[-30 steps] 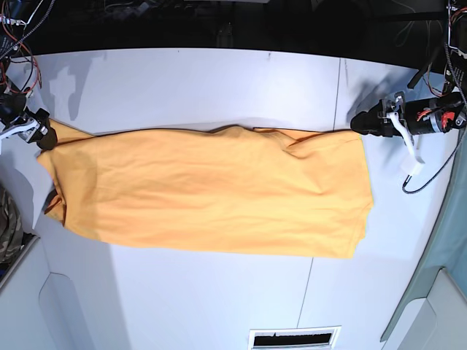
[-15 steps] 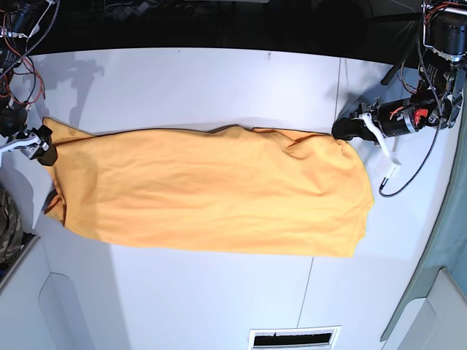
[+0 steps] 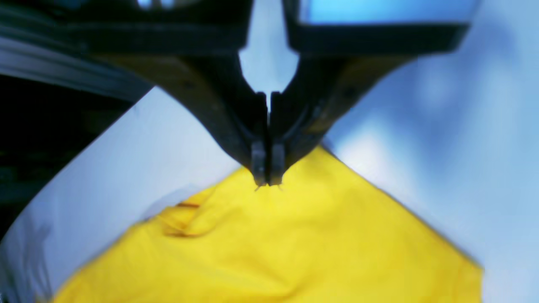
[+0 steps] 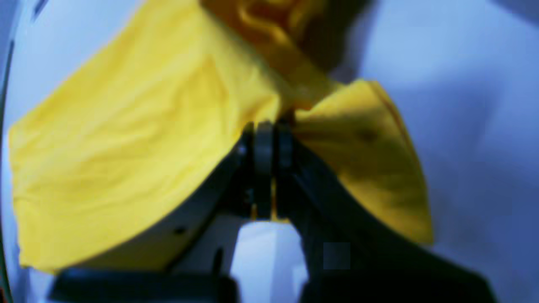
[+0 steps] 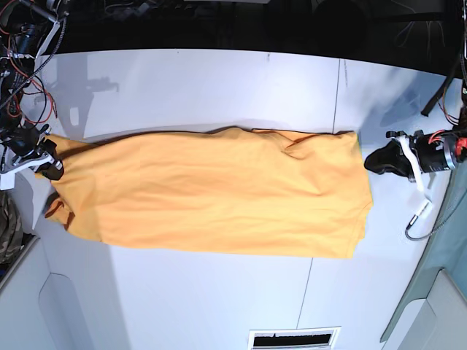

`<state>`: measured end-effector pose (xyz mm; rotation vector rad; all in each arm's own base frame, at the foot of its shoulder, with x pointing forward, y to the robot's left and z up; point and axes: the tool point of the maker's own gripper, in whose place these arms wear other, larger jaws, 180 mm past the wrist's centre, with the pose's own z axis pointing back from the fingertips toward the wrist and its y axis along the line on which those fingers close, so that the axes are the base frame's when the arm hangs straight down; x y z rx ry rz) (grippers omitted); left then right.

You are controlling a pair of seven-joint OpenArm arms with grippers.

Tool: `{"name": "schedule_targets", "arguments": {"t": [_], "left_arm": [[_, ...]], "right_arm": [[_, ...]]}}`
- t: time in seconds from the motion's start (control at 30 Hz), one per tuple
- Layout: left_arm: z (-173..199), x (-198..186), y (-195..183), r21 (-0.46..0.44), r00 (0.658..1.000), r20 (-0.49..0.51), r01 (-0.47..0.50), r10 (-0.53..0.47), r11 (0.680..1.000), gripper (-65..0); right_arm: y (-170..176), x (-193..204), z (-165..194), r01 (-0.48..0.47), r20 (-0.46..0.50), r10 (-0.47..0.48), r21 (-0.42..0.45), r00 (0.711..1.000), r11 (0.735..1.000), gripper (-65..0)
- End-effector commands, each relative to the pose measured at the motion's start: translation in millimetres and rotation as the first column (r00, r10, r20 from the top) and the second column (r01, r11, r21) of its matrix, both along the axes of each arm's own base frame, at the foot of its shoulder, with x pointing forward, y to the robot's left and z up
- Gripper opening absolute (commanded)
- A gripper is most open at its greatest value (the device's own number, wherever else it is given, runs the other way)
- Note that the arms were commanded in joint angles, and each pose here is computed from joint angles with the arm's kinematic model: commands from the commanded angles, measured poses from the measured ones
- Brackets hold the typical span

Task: Layout the t-shirt on the table in an organized manner, then fold the t-shirt properly
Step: 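Grasp the shirt corner nearest the left gripper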

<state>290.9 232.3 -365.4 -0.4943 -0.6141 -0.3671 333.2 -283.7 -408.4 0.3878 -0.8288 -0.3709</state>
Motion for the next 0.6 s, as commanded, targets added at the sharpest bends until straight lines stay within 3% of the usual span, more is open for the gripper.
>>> {"name": "schedule_targets", "arguments": {"t": [0.0,0.13,0.3,0.33,0.43,0.47,0.57], "left_arm": [[25.3,10.4,3.5,0.024,0.997,0.07,0.035,-0.037,0.999,-65.0],[56.3,11.1,3.1,0.106,0.984,0.122,0.119,-0.132,0.987,-65.0],[42.7,4.3,-0.8,0.121,0.986,0.098,0.124,-0.136,0.985,-65.0],[33.6,0.1,-3.7,0.112,0.988,0.081,0.119,-0.128,0.987,-60.0],[2.0,-10.7,-16.2,0.044,0.997,0.04,0.069,-0.07,0.997,-34.0],[-10.1,-10.3,-17.0,0.031,0.999,0.03,0.022,-0.023,0.999,-29.8],[-45.0,-6.0,-13.3,0.02,0.992,0.011,-0.125,0.125,0.992,-29.3]], "right_arm": [[-15.8,14.3,31.9,0.017,0.091,-0.014,-0.031,0.996,0.999,-65.0],[-24.4,16.4,68.6,0.02,0.157,-0.011,-0.056,0.987,0.998,-65.0],[-24.4,12.0,74.9,0.014,0.166,-0.002,-0.075,0.986,0.997,-65.0],[-23.4,10.4,72.6,0.013,0.16,-0.001,-0.073,0.987,0.997,-65.0],[-20.7,5.5,66.1,0.011,0.145,-0.001,-0.066,0.989,0.998,-65.0],[-20.3,5.3,65.6,0.01,0.143,0.0,-0.066,0.99,0.998,-65.0],[-19.8,5.2,64.9,0.009,0.141,0.0,-0.067,0.99,0.998,-65.0]]}}
